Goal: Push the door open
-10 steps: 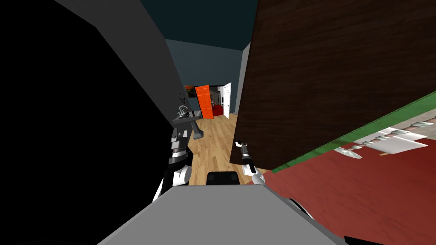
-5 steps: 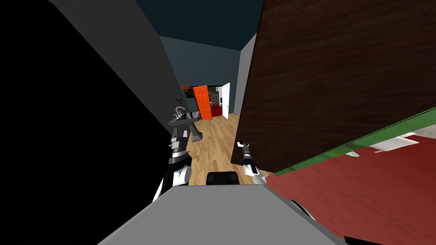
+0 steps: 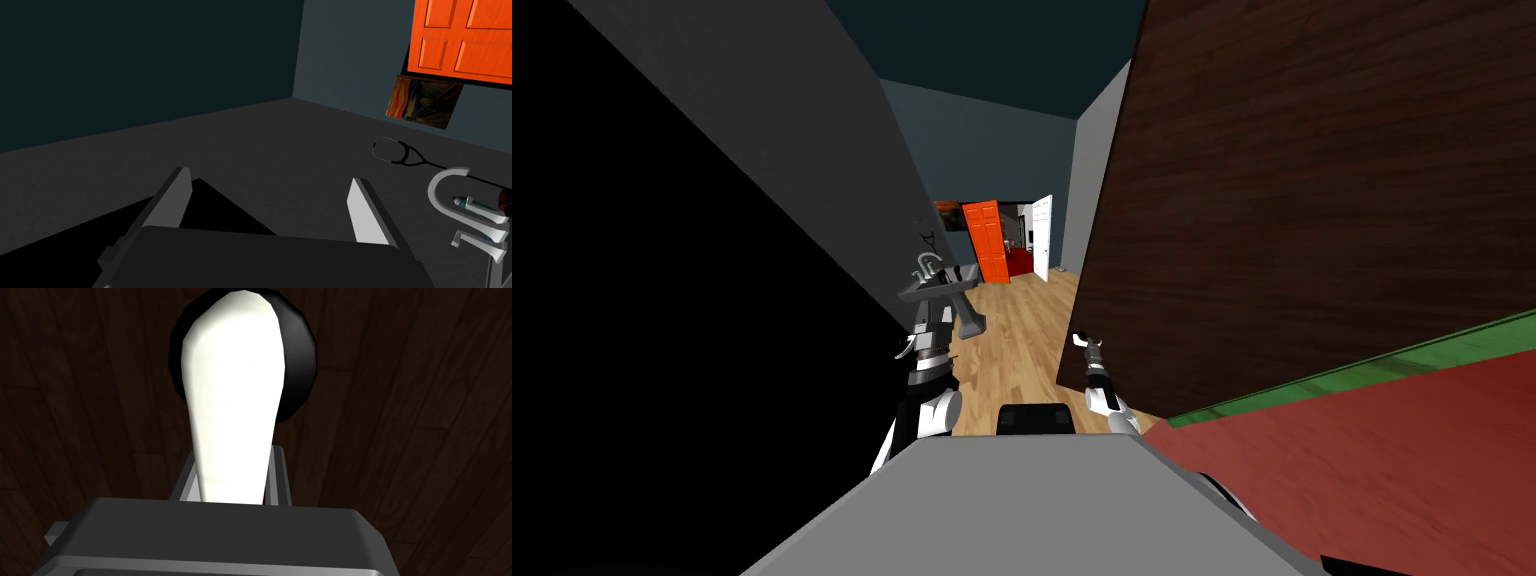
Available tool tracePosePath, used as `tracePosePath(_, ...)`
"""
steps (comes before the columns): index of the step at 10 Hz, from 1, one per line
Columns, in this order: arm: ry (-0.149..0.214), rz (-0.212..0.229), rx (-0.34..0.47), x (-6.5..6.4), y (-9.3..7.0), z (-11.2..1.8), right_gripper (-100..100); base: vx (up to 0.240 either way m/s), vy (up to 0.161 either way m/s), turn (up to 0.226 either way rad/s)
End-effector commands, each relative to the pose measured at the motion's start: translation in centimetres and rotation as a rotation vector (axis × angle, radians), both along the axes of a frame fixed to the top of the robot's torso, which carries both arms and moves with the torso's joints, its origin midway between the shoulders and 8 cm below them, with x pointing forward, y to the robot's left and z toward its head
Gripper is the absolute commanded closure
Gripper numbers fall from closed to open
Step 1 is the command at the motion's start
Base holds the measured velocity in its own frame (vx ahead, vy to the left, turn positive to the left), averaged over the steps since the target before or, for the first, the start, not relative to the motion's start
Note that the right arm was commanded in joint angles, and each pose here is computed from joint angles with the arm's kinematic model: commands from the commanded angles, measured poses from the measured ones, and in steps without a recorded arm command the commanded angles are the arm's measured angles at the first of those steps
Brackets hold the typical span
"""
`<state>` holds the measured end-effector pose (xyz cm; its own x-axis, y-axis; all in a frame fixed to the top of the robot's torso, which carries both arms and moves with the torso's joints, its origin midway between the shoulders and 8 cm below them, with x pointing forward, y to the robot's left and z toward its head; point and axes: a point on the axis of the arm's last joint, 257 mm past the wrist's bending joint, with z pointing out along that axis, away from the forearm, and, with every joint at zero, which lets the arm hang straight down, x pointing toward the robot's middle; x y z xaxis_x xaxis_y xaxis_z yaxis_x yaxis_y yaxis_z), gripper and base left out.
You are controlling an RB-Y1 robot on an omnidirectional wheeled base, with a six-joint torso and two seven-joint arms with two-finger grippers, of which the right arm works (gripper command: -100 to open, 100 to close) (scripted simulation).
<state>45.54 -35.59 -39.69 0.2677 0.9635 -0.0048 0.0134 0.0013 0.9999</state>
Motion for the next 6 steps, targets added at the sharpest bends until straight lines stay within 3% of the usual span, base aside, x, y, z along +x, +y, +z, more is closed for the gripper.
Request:
tracePosePath(1,-0.009,-0.025,-0.007,-0.2,-1.3,0.4,100,0.216,0.028,-0.038)
tracePosePath(6,-0.01,-0.1,-0.006,-1.2,-4.4,0.5,100,0.195,0.031,-0.049)
